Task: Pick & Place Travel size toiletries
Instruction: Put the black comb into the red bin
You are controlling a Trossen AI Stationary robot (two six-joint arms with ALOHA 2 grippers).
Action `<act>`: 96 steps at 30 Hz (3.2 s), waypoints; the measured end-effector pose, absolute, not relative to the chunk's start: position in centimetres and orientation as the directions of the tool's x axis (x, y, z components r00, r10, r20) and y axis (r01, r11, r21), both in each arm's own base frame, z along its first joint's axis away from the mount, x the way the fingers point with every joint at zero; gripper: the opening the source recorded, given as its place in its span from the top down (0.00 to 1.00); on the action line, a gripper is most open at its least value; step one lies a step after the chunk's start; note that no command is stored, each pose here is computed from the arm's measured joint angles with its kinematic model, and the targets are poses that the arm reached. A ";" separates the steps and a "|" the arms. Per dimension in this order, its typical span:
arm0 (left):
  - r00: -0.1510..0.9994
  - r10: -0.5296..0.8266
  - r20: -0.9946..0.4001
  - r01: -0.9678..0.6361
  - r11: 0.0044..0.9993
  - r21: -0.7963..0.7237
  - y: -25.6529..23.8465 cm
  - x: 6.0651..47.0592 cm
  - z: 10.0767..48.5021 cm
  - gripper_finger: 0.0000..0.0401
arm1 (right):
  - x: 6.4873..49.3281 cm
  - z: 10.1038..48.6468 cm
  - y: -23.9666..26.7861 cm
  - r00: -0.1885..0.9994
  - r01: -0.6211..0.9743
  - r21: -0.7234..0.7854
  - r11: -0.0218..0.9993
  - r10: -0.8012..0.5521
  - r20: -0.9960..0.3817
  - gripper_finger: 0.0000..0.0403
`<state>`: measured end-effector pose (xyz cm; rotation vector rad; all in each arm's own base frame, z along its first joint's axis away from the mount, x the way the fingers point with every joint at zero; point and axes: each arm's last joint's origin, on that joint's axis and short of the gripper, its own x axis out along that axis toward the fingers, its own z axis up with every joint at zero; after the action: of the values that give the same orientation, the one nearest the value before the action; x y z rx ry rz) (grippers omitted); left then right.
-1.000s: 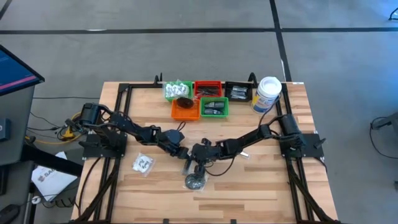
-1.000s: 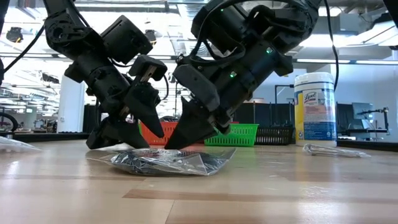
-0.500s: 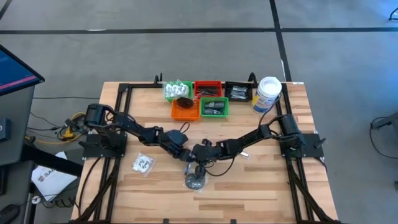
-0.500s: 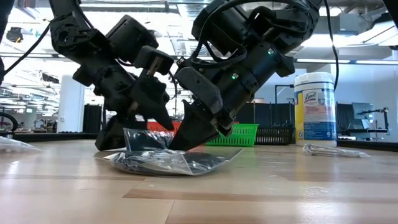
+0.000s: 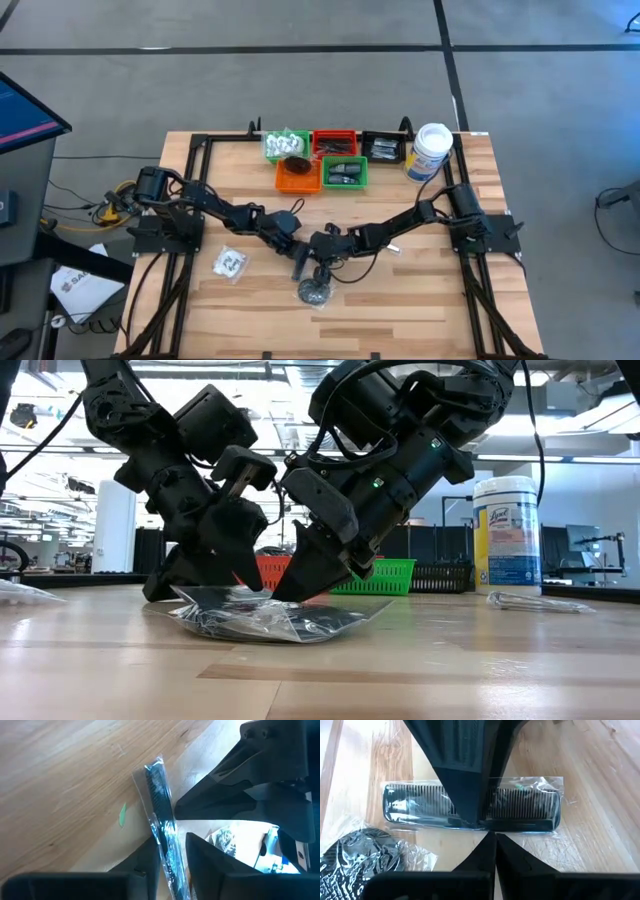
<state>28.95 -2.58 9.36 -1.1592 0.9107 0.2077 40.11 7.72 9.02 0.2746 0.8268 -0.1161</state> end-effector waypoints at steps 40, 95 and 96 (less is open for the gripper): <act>0.763 -0.091 -0.640 -0.502 0.542 -0.674 1.8 27.0 15.9 1.00 | 38.2 14.1 5.7 0.601 0.205 0.108 0.973 -0.039 -0.798 0.86; 0.782 0.143 -0.607 -0.428 0.831 -0.356 29.6 37.5 27.4 1.00 | 23.5 34.1 -11.7 0.799 0.428 0.147 0.892 -0.298 -0.522 0.86; 0.778 0.148 -0.611 -0.420 0.845 -0.330 30.0 37.5 27.3 1.00 | 23.4 34.1 -12.0 0.798 0.431 0.145 0.891 -0.302 -0.522 0.86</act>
<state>37.46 29.95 27.29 -0.4751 0.6074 0.3198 23.38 -11.95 34.06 0.2637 0.5131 -0.3983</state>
